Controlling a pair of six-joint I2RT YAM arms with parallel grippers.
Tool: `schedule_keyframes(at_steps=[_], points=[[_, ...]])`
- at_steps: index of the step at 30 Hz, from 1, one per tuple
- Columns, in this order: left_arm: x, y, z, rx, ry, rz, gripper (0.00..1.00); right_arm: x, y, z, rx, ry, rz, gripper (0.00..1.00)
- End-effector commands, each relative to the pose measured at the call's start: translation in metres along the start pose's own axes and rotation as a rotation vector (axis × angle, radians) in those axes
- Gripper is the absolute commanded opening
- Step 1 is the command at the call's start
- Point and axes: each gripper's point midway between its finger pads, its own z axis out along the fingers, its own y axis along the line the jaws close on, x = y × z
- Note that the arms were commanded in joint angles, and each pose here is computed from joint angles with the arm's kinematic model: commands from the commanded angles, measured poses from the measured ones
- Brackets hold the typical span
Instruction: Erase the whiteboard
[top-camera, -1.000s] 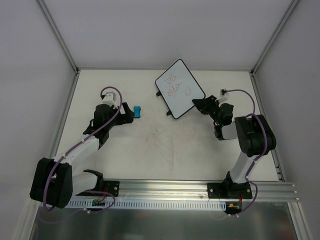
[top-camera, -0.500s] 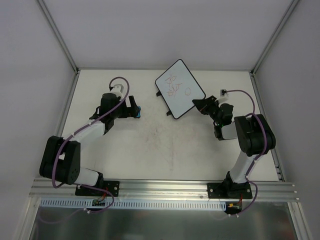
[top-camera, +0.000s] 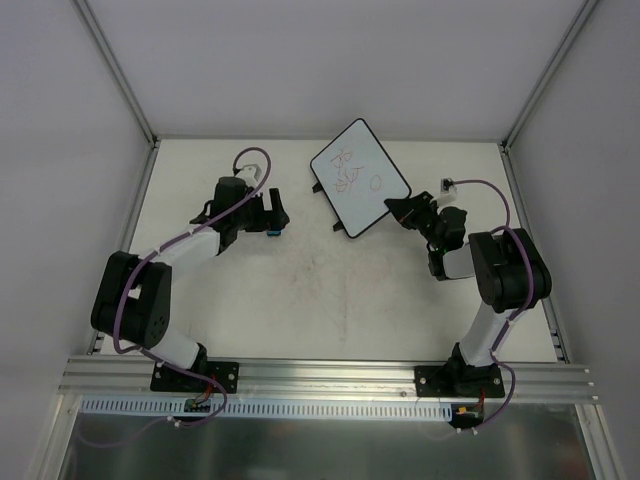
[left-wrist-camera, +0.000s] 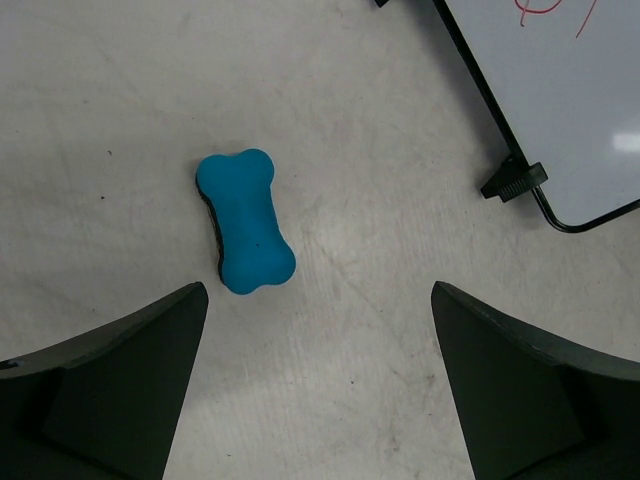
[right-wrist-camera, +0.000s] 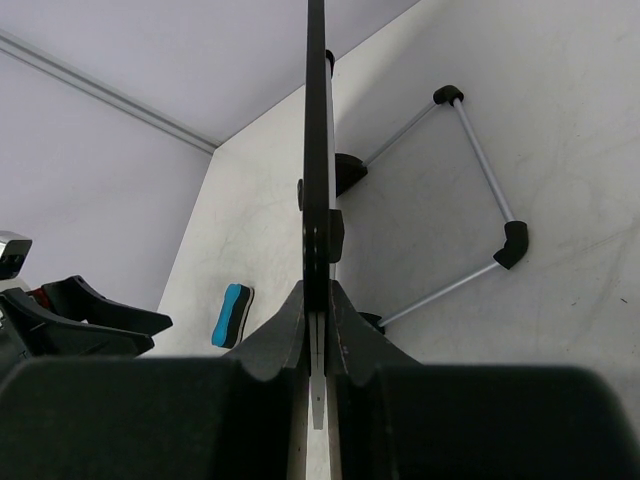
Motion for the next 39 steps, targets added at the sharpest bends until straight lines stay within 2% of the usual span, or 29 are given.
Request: schedule_keyframes(at_steps=[1,8,16,22,36,39], points=[[-0.008,-0.006,0.005,-0.031,0.019,0.046,0.96,-0.015,0.006,0.006,-0.023,-0.042,-0.042,0.0],[0.006,0.006,0.023,-0.157,0.131,0.07,0.92,-0.014,0.007,0.007,-0.03,-0.038,-0.04,0.0],[0.001,0.02,0.03,-0.235,0.134,0.092,0.89,-0.012,0.009,0.007,-0.042,-0.033,-0.046,0.0],[0.003,0.02,0.036,-0.225,0.153,0.106,0.88,-0.013,0.009,0.008,-0.043,-0.034,-0.043,0.0],[0.012,0.024,0.055,-0.216,0.206,0.118,0.64,-0.011,0.009,0.009,-0.05,-0.025,-0.044,0.0],[0.012,0.027,0.056,-0.236,0.206,0.116,0.63,-0.012,0.009,0.009,-0.05,-0.027,-0.044,0.0]])
